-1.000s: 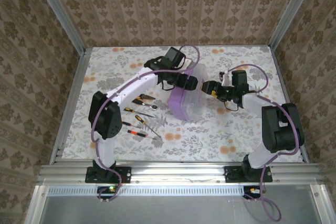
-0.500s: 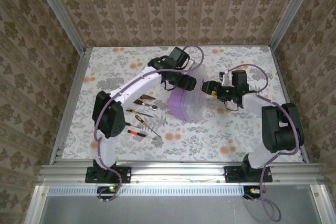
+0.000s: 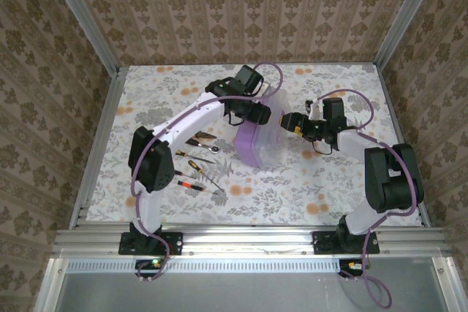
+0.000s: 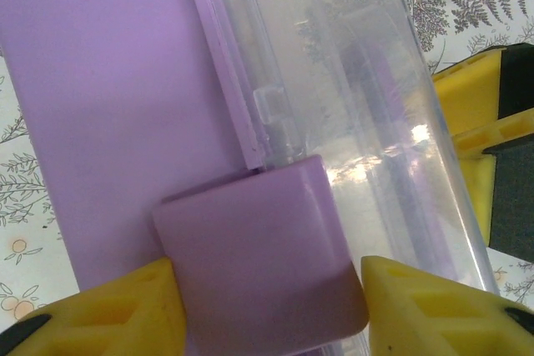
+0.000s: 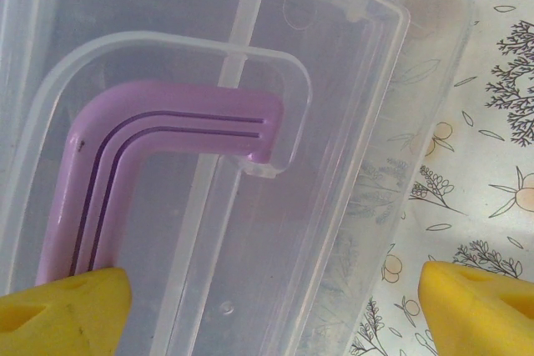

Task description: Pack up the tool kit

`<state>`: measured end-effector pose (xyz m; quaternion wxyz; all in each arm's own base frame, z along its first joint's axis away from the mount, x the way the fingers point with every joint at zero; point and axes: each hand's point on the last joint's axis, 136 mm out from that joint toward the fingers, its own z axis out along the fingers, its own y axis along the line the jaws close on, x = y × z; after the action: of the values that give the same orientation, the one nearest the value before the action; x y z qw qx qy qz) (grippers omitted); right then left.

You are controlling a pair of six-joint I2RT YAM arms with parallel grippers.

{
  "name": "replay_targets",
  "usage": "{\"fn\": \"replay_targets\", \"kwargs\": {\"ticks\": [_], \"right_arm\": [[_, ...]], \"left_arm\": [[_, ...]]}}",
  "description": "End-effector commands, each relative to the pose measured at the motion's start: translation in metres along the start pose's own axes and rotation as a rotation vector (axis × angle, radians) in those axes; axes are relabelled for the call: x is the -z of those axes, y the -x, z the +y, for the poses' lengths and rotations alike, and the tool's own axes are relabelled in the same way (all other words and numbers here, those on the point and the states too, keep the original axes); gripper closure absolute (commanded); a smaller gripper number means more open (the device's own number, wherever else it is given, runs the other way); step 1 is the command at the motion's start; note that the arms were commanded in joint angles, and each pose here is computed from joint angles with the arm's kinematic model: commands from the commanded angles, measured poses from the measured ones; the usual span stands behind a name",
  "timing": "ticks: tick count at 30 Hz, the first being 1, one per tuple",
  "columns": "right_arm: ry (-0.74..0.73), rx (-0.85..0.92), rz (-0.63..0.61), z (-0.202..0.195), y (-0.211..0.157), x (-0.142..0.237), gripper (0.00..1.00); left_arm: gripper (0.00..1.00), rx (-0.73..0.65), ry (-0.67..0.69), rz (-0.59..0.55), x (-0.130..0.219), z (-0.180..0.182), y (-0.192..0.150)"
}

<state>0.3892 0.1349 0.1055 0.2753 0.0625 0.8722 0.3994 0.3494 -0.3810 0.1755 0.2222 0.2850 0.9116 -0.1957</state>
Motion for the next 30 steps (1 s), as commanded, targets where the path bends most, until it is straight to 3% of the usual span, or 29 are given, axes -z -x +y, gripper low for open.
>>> {"fn": "replay_targets", "kwargs": {"ticks": [1, 7, 30], "right_arm": [[0.052, 0.072, -0.008, 0.0224, 0.0043, 0.0016, 0.09], [0.049, 0.072, -0.009, 0.0209, 0.004, 0.0017, 0.09], [0.045, 0.063, 0.007, 0.0151, -0.0003, -0.0032, 0.09]], "left_arm": [[0.54, -0.002, -0.089, 0.114, -0.0195, -0.0188, -0.0331], [0.63, 0.029, -0.119, 0.092, -0.0164, -0.0172, -0.03], [0.72, 0.151, -0.273, 0.035, -0.0105, -0.0134, -0.0278]]}}
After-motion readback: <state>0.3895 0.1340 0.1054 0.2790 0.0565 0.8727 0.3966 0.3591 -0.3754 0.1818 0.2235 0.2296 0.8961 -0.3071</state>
